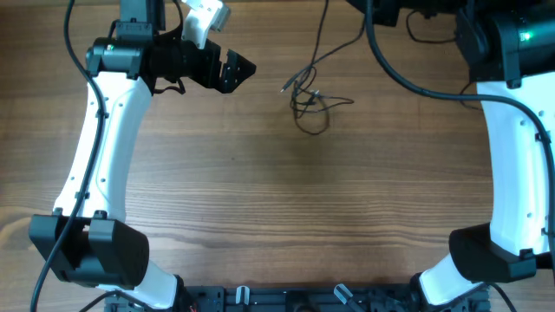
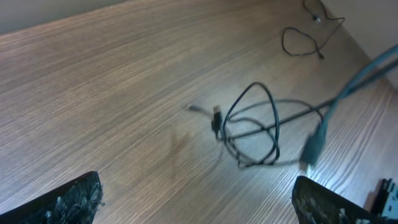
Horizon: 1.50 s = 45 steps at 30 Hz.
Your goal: Untangle cables
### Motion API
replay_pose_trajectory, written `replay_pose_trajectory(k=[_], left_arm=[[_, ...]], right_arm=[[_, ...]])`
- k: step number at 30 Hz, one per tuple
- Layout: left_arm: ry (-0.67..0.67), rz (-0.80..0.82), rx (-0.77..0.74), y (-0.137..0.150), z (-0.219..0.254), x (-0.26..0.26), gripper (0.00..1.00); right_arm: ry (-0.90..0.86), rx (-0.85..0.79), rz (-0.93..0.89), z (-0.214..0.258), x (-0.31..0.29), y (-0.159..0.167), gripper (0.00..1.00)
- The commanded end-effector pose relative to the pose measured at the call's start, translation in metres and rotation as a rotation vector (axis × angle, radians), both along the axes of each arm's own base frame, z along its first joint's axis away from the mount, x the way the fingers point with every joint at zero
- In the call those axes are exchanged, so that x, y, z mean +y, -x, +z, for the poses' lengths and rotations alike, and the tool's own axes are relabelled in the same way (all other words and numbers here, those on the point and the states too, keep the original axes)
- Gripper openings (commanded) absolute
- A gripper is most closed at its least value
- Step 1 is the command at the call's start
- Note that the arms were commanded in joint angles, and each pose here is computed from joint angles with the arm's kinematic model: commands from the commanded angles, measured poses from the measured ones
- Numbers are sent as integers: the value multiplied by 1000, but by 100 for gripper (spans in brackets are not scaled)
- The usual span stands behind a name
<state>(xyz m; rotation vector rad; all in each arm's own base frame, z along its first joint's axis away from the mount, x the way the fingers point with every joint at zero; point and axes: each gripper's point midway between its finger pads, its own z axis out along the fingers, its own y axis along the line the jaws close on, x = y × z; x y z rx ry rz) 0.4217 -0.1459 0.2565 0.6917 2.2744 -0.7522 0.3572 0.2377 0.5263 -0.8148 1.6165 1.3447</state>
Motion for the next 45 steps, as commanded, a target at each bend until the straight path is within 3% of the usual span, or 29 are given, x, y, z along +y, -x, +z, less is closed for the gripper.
replay_pose_trajectory(k=[1,26,39,45], left_arm=[[55,-104,-15,8,-1,-13,100],[57,-265,87,31,-51,-71,100],[49,-289,111,40,-55,-72,100],[45,-293,113,41,-56,-71,100]], right_arm=[[-42,22,107,18,2,25,5],[-87,-53,216,45,2,46,5],[-88,-74,185,47,-7,39,5],[-86,-75,77,43,-19,17,4]])
